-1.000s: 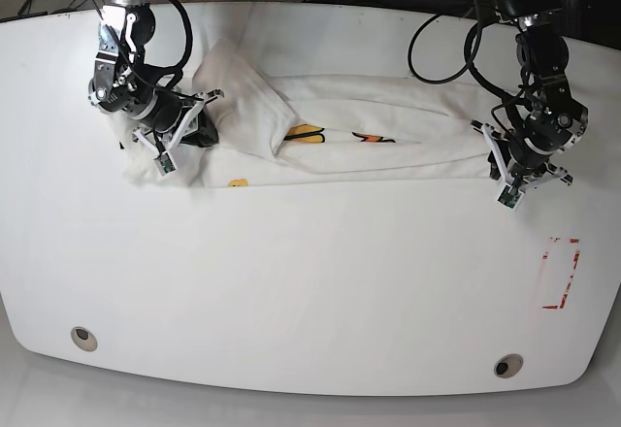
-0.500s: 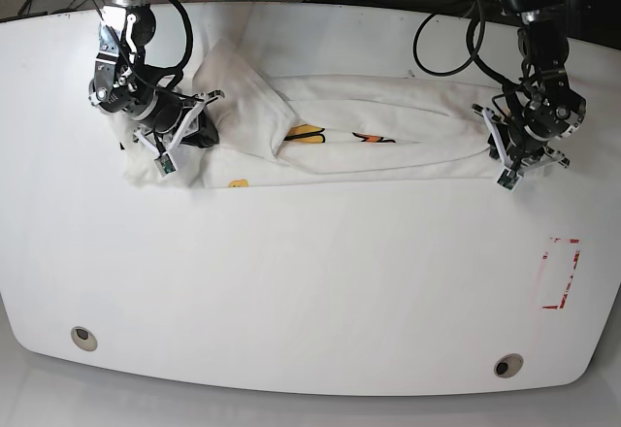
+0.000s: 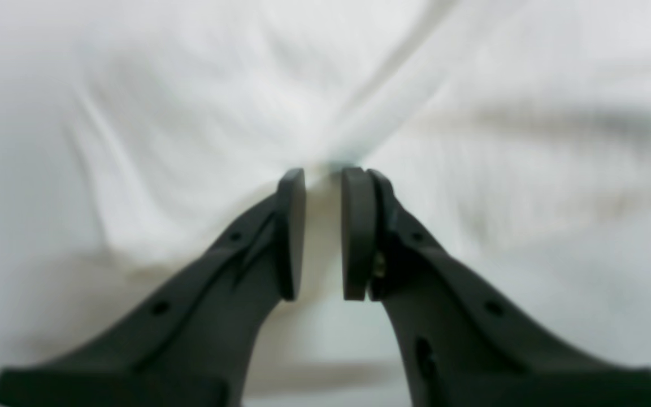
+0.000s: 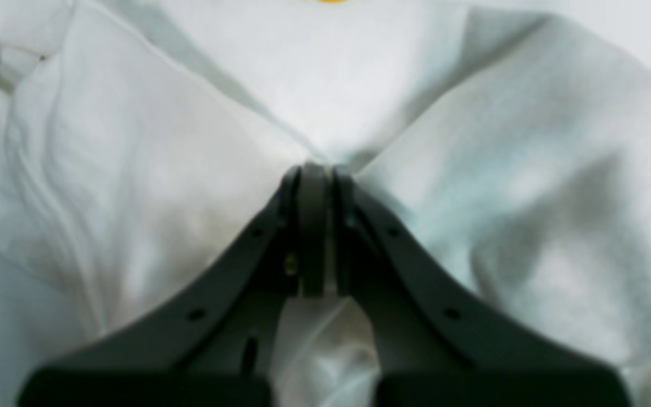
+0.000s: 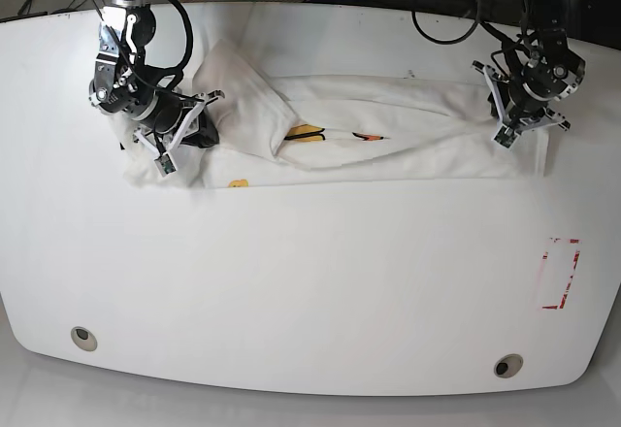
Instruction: Layout the t-shirt on the table in an organized manner, then fold the t-shirt properly
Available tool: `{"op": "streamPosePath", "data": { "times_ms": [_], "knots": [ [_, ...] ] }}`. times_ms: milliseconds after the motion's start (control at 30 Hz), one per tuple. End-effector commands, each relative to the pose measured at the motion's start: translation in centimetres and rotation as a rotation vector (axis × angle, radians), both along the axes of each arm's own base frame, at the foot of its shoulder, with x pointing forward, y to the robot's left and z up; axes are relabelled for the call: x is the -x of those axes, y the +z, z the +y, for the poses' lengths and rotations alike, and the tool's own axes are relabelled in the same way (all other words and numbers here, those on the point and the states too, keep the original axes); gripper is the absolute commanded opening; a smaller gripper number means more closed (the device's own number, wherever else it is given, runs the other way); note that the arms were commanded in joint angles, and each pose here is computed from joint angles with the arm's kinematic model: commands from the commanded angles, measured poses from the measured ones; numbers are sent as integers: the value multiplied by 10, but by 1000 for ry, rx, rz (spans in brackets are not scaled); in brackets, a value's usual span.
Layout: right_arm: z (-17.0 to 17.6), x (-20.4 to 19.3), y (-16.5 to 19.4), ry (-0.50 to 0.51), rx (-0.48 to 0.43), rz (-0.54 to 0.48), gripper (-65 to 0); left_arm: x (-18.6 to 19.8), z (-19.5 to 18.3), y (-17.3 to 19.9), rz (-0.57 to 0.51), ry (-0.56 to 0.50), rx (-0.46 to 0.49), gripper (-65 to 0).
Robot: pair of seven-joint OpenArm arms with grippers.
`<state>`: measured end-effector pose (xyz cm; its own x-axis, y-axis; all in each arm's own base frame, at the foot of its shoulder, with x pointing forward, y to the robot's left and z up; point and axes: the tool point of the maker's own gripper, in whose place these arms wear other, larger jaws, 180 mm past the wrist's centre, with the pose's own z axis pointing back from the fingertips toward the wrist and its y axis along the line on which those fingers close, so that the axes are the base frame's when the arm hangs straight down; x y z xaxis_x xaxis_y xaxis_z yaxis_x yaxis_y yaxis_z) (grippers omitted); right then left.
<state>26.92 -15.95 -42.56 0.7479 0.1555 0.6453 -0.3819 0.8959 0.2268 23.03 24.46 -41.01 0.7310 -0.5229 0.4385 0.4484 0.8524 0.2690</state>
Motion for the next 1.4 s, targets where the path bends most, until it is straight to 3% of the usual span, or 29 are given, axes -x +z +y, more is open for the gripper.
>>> {"op": "streamPosePath", "data": {
  "times_ms": [0,300,667,867,1367],
  "knots": [
    [-9,8,-9,8,61,53,-620,-6,16,14,-41,3,-33,-558],
    [-9,8,-9,8,61,53,-620,-6,49,27,-52,31,-99,-558],
    [-9,8,-9,8,61,53,-620,-19,72,59,-137,79,-151,-558],
    [-9,8,-9,8,61,53,-620,-37,61,66,-193,103,-104,-557],
    [-9,4,-7,10,61,43,-620,-37,40,53,-190,123,-37,-558]
  ]
}}
